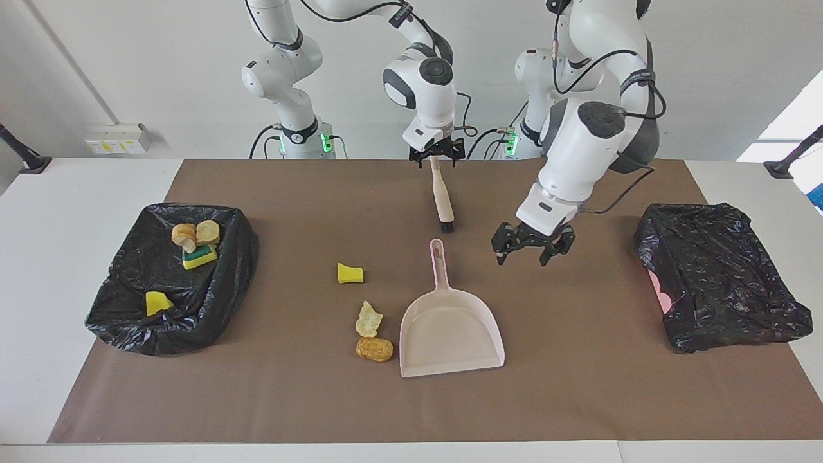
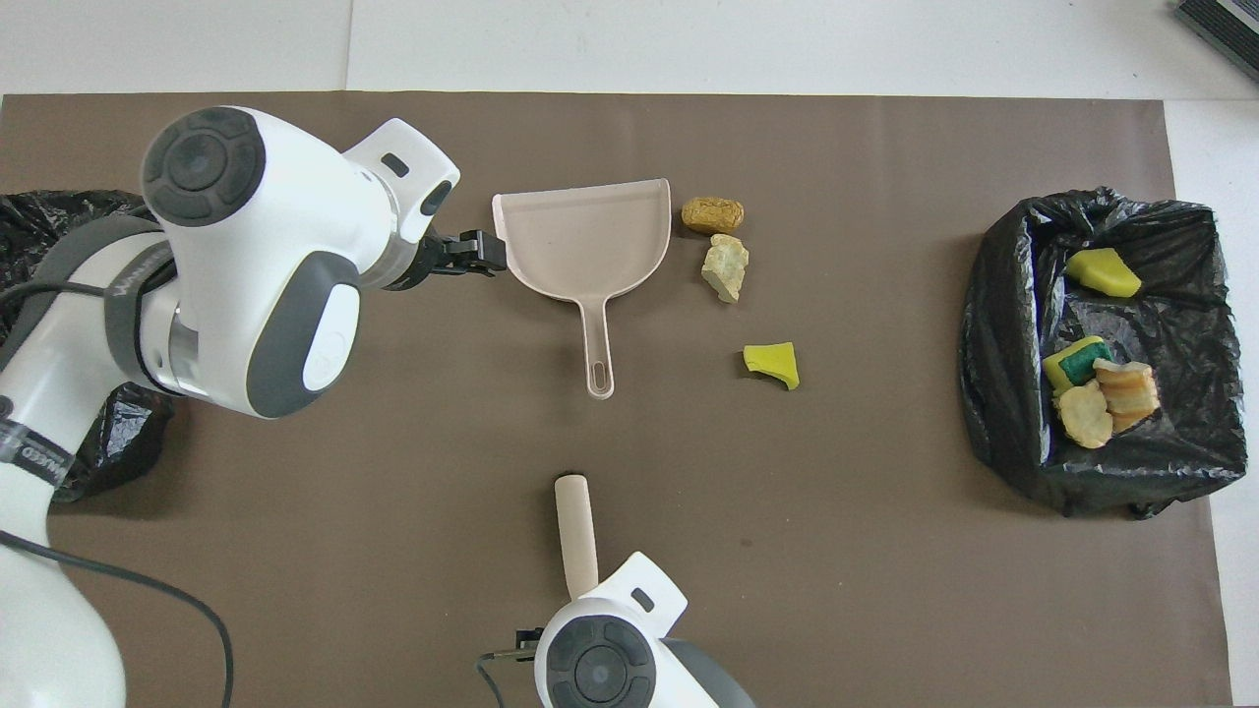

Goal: Sweep and dump trash in bin
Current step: 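Reach the left gripper to the dustpan handle and grasp it, then grasp the brush with the right gripper while the left gripper positions the dustpan, then sweep the cracker and bread into the dustpan with the right gripper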

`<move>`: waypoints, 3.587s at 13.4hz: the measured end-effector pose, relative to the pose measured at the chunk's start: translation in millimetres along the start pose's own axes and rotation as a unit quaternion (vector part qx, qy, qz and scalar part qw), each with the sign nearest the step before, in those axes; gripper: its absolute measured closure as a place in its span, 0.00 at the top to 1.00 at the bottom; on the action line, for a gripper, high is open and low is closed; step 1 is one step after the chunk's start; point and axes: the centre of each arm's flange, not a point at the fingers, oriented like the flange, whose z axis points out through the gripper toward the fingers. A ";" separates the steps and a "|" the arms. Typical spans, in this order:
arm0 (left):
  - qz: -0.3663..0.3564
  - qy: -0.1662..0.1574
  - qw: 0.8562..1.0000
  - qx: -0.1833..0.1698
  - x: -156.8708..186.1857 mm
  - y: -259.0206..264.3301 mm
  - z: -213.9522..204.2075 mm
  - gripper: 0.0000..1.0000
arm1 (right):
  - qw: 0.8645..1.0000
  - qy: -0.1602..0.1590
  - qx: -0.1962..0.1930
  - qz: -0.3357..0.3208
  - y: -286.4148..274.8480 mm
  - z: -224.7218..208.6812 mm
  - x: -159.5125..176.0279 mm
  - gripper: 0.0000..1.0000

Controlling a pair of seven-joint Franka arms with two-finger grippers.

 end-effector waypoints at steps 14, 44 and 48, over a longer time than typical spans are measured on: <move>0.021 -0.044 0.999 0.014 -46.5 113.5 106.4 1.00 | 0.999 -0.029 -0.004 0.017 9.8 5.2 -8.2 0.26; 0.619 -0.149 0.771 0.036 -33.7 -45.7 37.5 0.33 | 0.973 0.042 -0.172 -0.149 317.2 -66.0 329.7 0.26; 0.648 -0.118 0.751 0.043 -59.8 -51.3 57.6 0.33 | 0.980 0.042 -0.123 -0.151 241.8 -64.1 311.9 0.26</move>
